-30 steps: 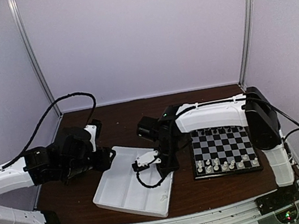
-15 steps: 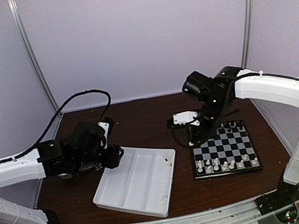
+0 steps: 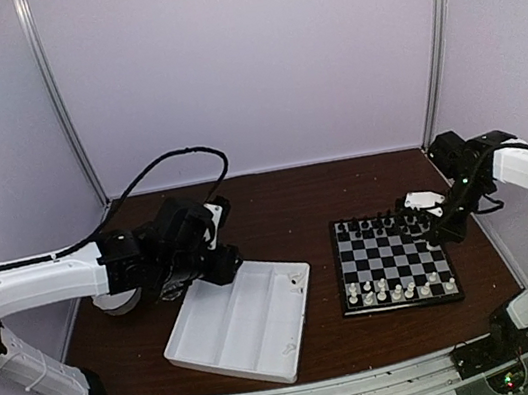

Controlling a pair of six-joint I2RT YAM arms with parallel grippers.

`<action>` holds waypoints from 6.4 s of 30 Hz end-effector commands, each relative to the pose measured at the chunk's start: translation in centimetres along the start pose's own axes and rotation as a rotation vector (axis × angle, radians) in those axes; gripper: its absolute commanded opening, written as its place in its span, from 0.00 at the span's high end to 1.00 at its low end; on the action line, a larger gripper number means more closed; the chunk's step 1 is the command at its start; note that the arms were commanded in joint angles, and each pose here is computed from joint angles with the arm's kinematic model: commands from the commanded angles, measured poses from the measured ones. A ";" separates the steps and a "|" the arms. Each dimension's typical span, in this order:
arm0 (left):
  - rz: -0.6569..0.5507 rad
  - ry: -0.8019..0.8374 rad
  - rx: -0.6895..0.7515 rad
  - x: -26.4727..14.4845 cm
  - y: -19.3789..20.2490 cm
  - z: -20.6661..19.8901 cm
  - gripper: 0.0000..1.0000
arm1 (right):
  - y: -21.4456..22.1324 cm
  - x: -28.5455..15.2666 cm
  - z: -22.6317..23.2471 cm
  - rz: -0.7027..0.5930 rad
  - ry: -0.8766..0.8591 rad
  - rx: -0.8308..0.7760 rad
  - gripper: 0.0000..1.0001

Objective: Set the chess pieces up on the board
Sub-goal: Place the pawn at h2, then pick up the knight from the storage box, then pass from the left arm to the right

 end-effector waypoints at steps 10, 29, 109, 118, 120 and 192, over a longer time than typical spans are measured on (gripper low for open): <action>-0.012 0.070 0.006 0.9 -1.2 -1.9 0.48 | 6.6 3.2 0.6 0.126 -0.058 0.087 0.94; 0.002 0.070 0.000 1.0 -0.9 -1.8 0.48 | 7.9 6.5 1.1 0.183 -0.116 0.071 0.91; 0.374 0.153 0.219 16.8 5.3 -7.2 0.79 | 1.5 -0.1 2.0 -0.206 -0.080 0.181 0.64; 0.404 0.121 0.244 18.3 6.5 -6.7 0.76 | 1.5 -0.1 2.0 -0.211 -0.079 0.180 0.64; 0.410 0.113 0.249 18.3 6.8 -6.4 0.75 | 1.5 -0.1 2.0 -0.212 -0.078 0.178 0.64; 0.132 0.613 0.110 3.9 -0.9 -14.0 0.87 | -10.7 -6.2 -1.3 -0.680 -0.329 0.184 0.49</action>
Point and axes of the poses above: each gripper's point midway between its finger pads, its own x axis out along the fingers, its own z axis along the line the jaws close on, y = z × x, the point moved 2 cm from there along -x, back along the fingers, and after that the axes turned 15 degrees about -x, right-handed, at the moved point
